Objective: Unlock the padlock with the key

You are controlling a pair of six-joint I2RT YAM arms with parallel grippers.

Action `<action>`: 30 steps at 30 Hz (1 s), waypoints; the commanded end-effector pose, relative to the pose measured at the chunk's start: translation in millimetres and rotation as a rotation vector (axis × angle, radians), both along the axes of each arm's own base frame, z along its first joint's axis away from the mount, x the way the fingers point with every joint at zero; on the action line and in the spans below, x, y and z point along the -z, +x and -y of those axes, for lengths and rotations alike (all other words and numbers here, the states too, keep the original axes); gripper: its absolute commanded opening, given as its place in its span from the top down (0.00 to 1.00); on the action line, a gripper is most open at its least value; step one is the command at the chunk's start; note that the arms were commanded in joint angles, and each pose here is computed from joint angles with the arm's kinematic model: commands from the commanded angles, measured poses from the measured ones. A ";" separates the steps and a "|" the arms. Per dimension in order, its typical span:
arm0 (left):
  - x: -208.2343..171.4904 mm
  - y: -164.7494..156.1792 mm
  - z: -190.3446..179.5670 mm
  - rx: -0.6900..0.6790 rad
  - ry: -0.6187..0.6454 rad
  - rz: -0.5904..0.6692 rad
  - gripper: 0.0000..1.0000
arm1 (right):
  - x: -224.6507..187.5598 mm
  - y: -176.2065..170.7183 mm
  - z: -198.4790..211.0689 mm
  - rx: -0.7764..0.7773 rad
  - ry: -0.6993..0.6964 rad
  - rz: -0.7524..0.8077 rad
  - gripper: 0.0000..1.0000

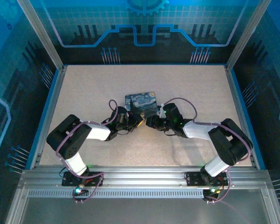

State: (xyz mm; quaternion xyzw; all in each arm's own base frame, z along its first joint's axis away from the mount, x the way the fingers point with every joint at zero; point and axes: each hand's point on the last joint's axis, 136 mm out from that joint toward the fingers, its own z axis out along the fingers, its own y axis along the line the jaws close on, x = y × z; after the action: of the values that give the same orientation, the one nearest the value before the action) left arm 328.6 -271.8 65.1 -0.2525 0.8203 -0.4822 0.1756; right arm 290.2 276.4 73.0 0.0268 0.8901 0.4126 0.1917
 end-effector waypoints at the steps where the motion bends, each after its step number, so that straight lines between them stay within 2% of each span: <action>1: -17.9 -2.4 6.8 0.026 -0.018 0.005 0.93 | -1.1 -6.1 18.4 -0.049 -0.131 0.069 0.60; 4: -23.6 -1.9 5.8 0.027 -0.010 0.012 0.93 | -12.1 -7.1 26.8 -0.101 -0.226 0.178 0.56; 10: -29.2 -3.4 5.1 0.023 -0.016 0.010 0.93 | -52.3 -8.4 37.5 -0.259 -0.522 0.548 0.45; 13: -31.2 -3.3 5.0 0.020 -0.023 0.009 0.93 | -72.7 -12.9 37.4 -0.320 -0.598 0.734 0.32; 15: -32.8 -3.4 4.9 0.018 -0.027 0.011 0.93 | -84.1 -19.0 36.0 -0.359 -0.640 0.870 0.15; 19: -34.4 -3.5 4.6 0.013 -0.034 0.007 0.93 | -90.1 -30.9 30.5 -0.444 -0.698 1.072 0.00; 25: -34.4 -3.9 5.6 0.001 -0.055 -0.026 0.93 | -68.3 -46.1 16.8 -0.684 -0.911 1.317 0.00; 30: -34.4 -4.5 5.9 -0.008 -0.070 -0.046 0.94 | -50.4 -34.0 11.8 -0.745 -1.026 1.337 0.00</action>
State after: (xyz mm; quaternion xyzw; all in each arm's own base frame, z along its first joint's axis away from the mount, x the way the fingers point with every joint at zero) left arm 318.7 -266.5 70.4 -0.2818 0.8237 -0.4697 0.1467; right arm 242.7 259.9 115.6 -0.5711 0.6604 -0.0108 0.4875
